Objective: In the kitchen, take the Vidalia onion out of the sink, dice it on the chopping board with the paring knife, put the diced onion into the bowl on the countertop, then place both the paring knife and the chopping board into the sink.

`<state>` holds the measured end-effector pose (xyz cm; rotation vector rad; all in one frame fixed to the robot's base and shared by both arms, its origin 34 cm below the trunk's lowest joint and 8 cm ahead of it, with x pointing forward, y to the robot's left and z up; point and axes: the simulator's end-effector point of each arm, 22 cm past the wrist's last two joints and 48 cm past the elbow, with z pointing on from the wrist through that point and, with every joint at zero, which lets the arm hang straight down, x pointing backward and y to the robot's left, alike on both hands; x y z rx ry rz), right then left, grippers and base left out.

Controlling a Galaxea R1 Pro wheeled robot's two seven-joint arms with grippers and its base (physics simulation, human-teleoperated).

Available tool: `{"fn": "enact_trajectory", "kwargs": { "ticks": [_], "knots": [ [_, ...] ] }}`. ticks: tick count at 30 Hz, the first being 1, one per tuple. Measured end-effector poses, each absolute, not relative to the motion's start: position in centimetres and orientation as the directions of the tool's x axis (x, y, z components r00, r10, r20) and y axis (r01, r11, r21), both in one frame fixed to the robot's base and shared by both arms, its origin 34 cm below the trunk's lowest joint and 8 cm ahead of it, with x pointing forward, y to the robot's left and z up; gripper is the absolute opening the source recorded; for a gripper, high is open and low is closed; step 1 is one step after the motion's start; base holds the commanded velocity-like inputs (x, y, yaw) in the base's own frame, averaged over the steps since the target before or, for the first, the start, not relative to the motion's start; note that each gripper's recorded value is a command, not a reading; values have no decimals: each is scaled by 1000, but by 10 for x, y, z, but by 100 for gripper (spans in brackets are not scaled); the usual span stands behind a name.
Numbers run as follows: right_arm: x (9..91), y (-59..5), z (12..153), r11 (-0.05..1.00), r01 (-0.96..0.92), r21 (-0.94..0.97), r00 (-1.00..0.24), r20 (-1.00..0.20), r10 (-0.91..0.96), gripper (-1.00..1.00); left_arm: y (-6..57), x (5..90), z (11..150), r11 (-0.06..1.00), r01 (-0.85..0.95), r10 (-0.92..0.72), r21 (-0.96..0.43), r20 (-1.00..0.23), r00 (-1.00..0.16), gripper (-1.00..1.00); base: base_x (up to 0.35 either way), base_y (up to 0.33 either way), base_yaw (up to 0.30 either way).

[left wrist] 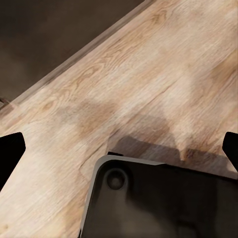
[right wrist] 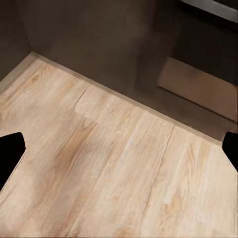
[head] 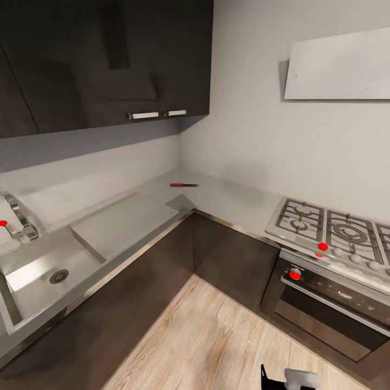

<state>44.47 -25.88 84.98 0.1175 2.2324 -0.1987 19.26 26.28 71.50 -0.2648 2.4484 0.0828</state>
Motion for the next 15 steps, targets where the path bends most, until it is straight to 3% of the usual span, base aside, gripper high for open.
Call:
{"fn": "enact_trajectory", "kwargs": {
  "ticks": [8, 15],
  "knots": [
    [559, -208, 938, 982, 165, -94, -567, -824, 16, 100, 252, 191, 713, 982, -188, -161, -22, -623, -766, 100, 0, 0, 0],
    [668, -211, 1045, 973, 182, -140, -490, -871, -33, 100, 248, 191, 713, 984, -178, -157, -29, -621, -768, 100, 0, 0, 0]
  ]
}}
